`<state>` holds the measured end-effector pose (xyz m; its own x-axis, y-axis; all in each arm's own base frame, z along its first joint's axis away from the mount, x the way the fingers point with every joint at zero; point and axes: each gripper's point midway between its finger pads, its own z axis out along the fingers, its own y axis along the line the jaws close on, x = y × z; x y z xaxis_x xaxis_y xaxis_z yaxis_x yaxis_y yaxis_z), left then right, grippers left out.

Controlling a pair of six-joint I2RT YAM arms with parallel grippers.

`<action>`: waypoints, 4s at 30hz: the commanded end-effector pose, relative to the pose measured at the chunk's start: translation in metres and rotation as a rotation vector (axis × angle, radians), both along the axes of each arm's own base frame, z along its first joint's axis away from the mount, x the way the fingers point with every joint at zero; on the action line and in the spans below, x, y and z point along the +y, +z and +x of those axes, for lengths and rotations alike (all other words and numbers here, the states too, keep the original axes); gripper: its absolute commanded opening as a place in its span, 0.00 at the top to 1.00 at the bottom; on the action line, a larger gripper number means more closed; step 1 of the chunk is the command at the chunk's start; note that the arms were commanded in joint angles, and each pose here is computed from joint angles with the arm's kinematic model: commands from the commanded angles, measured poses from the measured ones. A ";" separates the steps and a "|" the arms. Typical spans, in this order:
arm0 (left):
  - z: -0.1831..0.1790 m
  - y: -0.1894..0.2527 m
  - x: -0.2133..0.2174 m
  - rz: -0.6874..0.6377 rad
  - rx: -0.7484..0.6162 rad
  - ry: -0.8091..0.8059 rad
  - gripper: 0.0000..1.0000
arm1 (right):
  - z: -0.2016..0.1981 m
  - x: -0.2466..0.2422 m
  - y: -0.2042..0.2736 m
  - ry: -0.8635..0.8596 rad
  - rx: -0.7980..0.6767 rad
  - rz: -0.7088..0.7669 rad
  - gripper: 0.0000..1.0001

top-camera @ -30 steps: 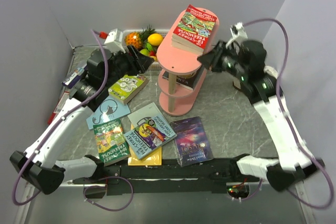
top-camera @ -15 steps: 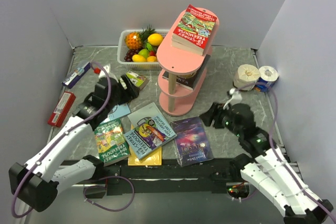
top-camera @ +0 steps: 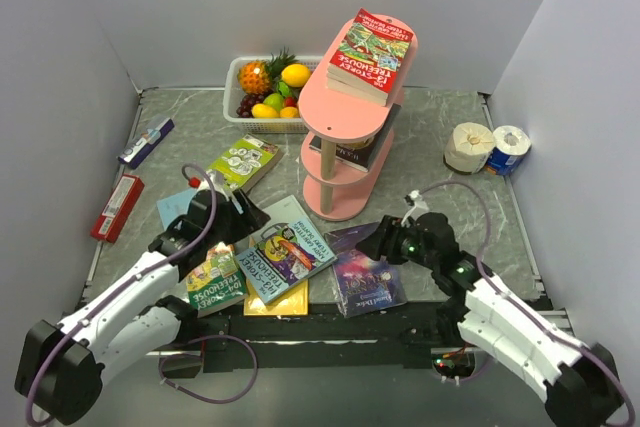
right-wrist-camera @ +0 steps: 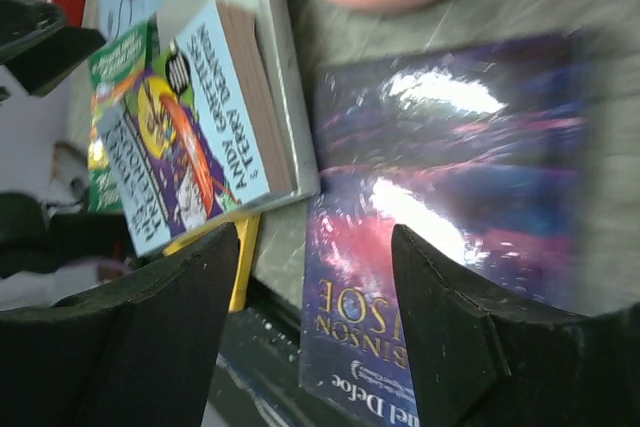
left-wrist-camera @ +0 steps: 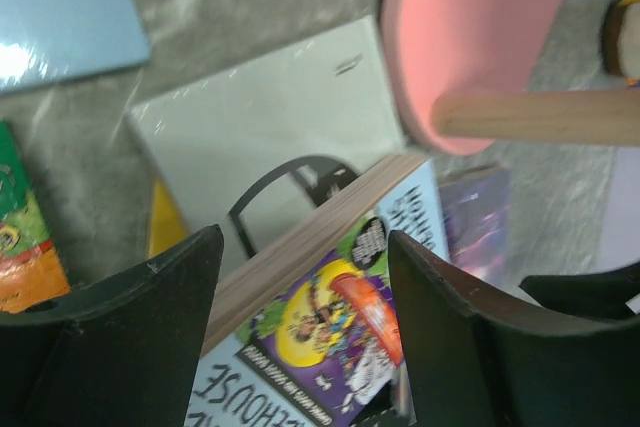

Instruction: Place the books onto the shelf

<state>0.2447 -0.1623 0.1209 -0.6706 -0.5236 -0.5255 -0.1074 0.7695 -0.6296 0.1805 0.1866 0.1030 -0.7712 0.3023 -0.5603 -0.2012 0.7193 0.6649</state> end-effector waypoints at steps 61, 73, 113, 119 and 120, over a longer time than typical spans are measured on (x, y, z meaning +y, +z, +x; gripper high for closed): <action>-0.094 -0.059 -0.066 -0.072 0.145 -0.215 0.84 | -0.061 0.087 -0.006 0.223 0.142 0.577 0.89; -0.060 0.012 -0.027 0.067 -0.046 -0.054 0.69 | -0.028 0.033 0.002 0.043 0.046 0.228 1.00; 0.001 0.069 -0.031 0.026 -0.180 -0.049 0.63 | 0.144 -0.090 0.125 -0.348 -0.164 0.441 1.00; 0.006 0.068 -0.036 -0.001 -0.184 -0.065 0.64 | 0.163 -0.101 0.128 -0.386 -0.196 0.388 1.00; 0.008 0.068 -0.036 -0.004 -0.187 -0.063 0.64 | 0.166 -0.101 0.128 -0.388 -0.199 0.393 1.00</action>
<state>0.2429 -0.1863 0.1622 -0.6221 -0.4669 -0.6284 -0.0151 0.8097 -0.5866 0.3244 0.0914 0.1816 -0.5383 0.7585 -0.3674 0.0287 0.4522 0.8914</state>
